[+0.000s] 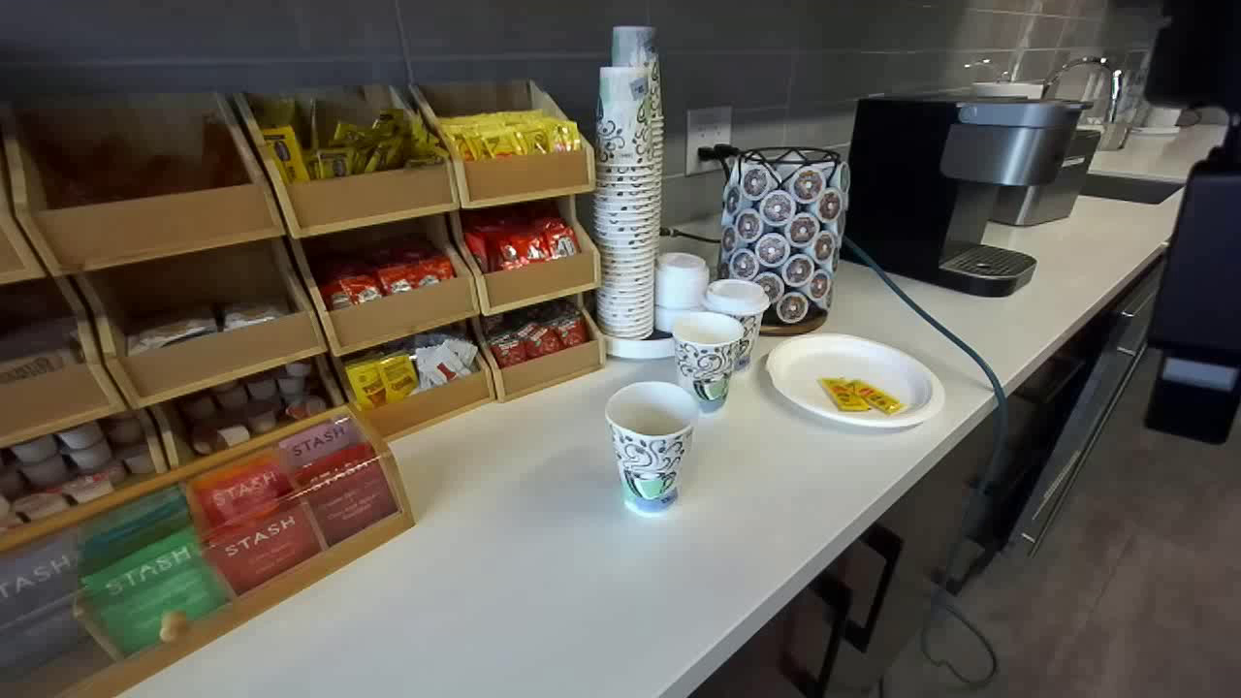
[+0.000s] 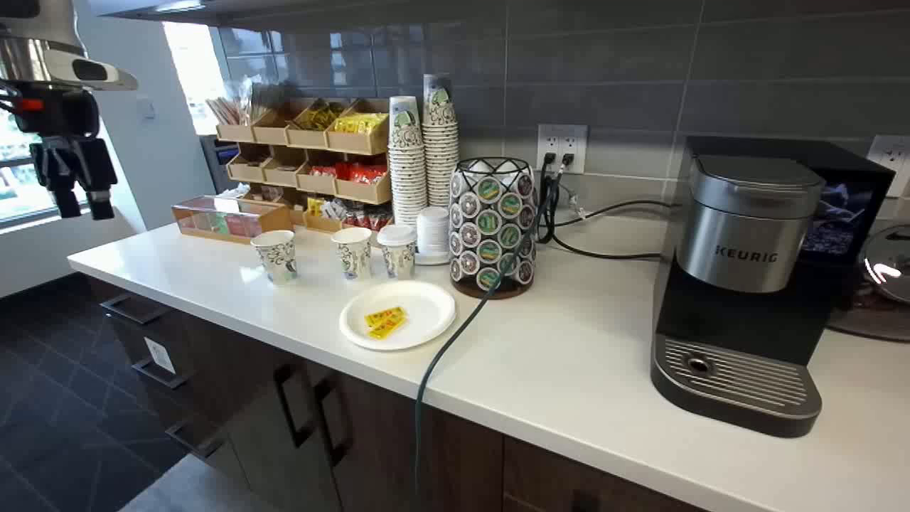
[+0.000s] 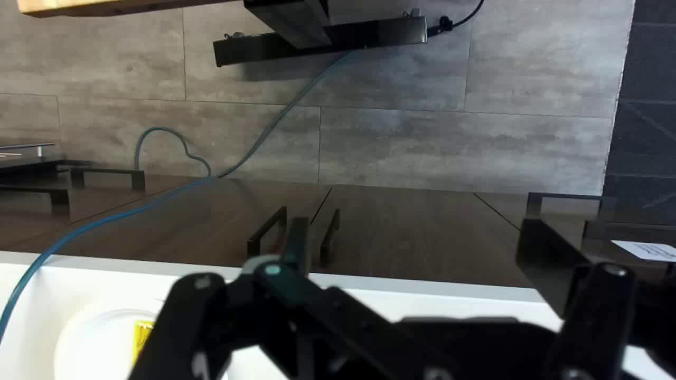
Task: Move the sachets from the plate to the cup in the middle
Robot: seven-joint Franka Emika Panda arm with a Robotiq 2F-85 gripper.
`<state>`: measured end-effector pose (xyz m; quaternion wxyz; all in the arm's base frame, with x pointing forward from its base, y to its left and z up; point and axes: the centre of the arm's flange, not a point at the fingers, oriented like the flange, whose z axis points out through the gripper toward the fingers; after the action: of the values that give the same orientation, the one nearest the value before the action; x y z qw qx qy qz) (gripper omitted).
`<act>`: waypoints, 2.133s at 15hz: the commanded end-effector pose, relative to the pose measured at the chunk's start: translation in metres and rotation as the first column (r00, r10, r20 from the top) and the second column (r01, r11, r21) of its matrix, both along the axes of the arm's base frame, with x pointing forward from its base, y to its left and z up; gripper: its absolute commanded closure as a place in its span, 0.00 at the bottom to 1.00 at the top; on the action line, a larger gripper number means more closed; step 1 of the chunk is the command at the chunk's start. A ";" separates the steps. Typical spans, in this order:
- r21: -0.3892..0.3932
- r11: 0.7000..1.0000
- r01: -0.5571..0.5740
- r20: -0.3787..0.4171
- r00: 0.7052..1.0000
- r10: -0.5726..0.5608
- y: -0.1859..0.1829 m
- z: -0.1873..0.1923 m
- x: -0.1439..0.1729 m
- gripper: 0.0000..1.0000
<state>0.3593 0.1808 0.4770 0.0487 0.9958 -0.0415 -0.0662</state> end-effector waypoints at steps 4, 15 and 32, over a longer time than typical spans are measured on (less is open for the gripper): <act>0.000 1.000 0.000 0.000 1.000 0.000 0.000 0.000 0.000 0.00; 0.191 0.980 0.051 0.069 0.995 -0.065 -0.155 -0.018 -0.016 0.00; 0.305 0.936 0.176 0.158 0.960 -0.232 -0.268 -0.047 -0.017 0.00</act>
<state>0.3419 -0.0876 0.4302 -0.1079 0.9841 -0.1394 0.0197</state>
